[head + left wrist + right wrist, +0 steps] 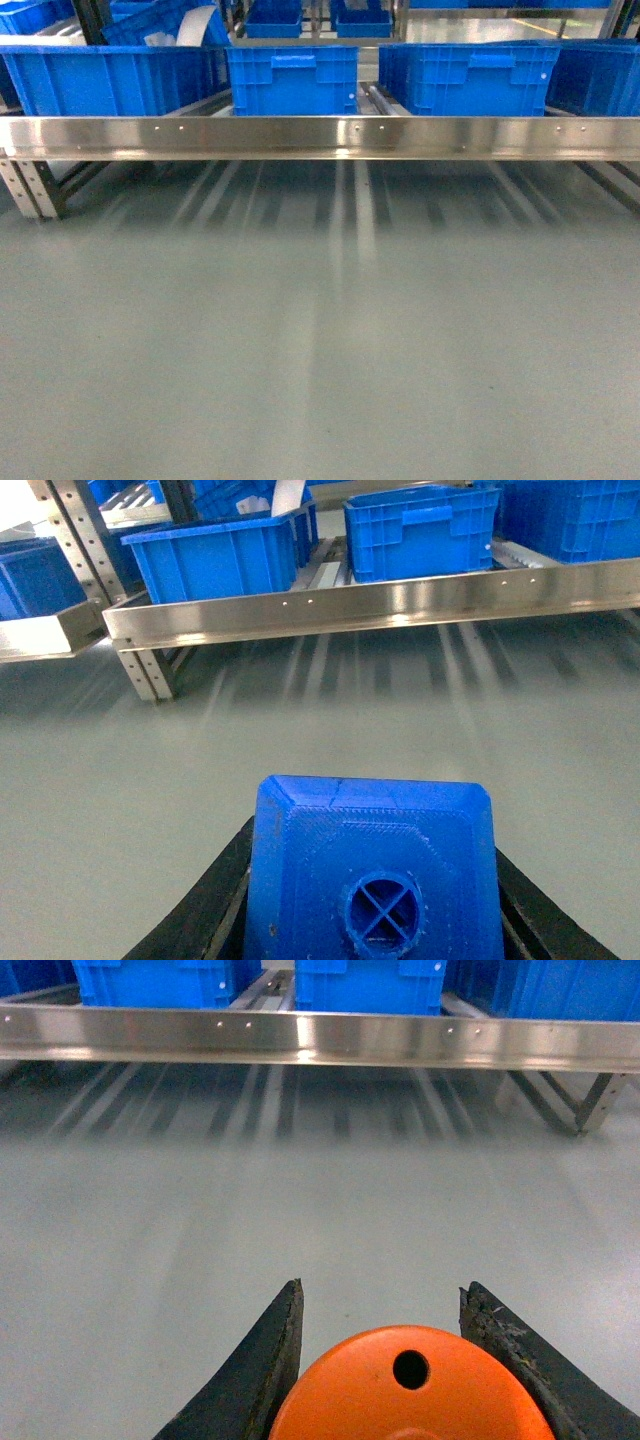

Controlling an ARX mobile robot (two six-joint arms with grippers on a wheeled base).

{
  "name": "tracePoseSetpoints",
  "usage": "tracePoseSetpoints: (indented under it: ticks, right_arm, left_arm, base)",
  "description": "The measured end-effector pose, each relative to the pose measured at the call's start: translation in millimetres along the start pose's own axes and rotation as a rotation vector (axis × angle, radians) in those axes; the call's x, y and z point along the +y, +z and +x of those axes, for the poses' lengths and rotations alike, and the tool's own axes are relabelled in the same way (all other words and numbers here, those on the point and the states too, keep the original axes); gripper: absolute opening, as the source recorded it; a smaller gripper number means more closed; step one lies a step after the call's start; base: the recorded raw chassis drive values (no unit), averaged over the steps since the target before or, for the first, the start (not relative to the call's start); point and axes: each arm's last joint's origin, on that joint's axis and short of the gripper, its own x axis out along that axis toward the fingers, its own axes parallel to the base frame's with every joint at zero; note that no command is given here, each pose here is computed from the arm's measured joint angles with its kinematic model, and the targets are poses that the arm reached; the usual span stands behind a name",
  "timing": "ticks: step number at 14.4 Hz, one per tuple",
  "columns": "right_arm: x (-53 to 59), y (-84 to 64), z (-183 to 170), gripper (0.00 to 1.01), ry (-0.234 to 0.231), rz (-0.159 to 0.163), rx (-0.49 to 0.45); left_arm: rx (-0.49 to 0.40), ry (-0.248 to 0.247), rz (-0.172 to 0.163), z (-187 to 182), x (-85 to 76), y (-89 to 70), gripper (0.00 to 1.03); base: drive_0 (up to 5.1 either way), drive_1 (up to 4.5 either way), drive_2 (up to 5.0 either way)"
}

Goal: Sort blue parts and orange caps into right shelf containers

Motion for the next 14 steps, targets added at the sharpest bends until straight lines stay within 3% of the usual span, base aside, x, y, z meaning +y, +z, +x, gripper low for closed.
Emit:
tracePoseSetpoints:
  ticks: [13,14]
  right_arm:
    - [0.1,0.1,0.0,0.41,0.001,0.000,-0.001]
    - [0.1,0.1,0.0,0.41,0.001,0.000,-0.002]
  left_arm:
    - [-0.005,0.002,-0.002,-0.3,0.3,0.2,0.44]
    - [-0.003,0.002,-0.002,-0.3,0.3,0.1,0.44]
  base:
    - [0.0,0.00,0.0]
    - [3.0,1.74,-5.0]
